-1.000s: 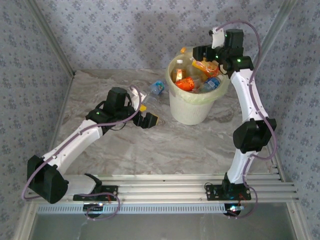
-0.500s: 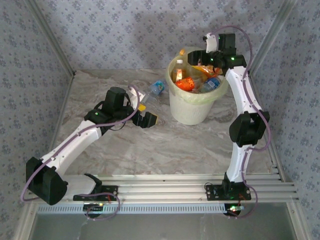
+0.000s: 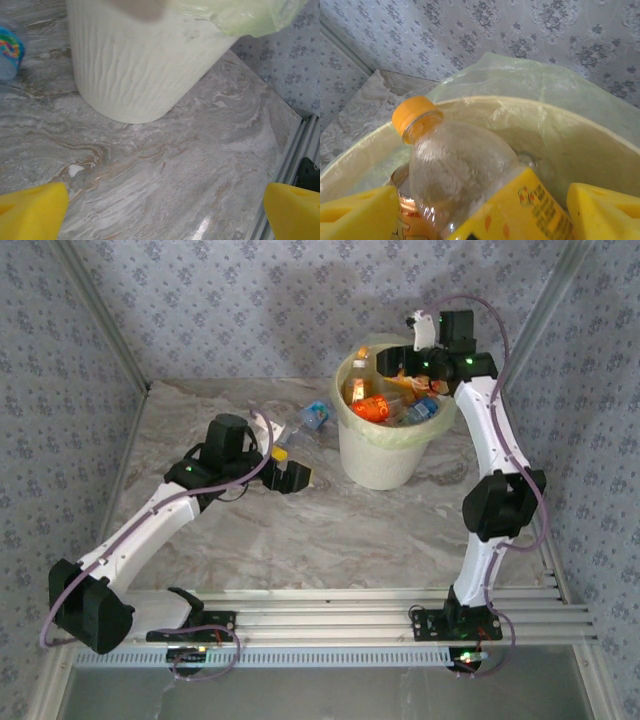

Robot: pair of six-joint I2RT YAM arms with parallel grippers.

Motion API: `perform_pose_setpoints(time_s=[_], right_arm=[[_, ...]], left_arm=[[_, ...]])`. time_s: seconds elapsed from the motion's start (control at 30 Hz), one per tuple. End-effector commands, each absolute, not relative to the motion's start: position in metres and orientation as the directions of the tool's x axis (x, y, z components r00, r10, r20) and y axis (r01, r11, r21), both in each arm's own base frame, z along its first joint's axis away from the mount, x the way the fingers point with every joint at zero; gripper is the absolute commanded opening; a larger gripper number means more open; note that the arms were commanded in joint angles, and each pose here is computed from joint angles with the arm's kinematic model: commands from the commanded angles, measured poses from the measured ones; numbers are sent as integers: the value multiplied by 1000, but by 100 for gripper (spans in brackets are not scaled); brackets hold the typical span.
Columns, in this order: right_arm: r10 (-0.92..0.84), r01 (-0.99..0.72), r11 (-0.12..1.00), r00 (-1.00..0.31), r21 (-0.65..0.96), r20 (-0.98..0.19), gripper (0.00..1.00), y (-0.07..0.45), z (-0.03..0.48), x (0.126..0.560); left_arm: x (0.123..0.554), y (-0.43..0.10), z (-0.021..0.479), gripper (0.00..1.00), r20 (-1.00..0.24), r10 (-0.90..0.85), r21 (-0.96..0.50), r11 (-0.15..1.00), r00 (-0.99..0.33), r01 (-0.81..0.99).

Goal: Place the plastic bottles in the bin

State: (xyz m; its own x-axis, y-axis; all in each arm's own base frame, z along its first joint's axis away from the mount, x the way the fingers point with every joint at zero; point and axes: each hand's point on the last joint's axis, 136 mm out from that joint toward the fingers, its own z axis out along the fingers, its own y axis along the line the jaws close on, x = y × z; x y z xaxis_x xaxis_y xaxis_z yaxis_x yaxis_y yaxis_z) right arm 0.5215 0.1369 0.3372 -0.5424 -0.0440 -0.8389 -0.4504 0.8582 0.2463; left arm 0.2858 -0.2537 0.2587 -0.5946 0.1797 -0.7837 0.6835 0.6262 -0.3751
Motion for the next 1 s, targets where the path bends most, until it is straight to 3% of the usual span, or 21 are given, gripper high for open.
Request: perform_pose_setpoints(time_s=[0.0, 0.23, 0.5, 0.97], right_arm=[[8, -408, 887, -454, 216, -891, 92, 127, 381, 509], [51, -426, 872, -411, 241, -910, 93, 126, 414, 468], [133, -456, 822, -429, 341, -893, 94, 133, 422, 384], [198, -523, 641, -594, 562, -780, 97, 152, 358, 245]], left_arm=[[298, -245, 265, 100, -778, 125, -388, 675, -616, 627], [317, -242, 251, 100, -756, 152, -359, 717, -637, 597], [365, -221, 229, 100, -715, 155, -290, 821, -682, 491], [454, -217, 173, 97, -649, 352, -160, 803, -674, 573]])
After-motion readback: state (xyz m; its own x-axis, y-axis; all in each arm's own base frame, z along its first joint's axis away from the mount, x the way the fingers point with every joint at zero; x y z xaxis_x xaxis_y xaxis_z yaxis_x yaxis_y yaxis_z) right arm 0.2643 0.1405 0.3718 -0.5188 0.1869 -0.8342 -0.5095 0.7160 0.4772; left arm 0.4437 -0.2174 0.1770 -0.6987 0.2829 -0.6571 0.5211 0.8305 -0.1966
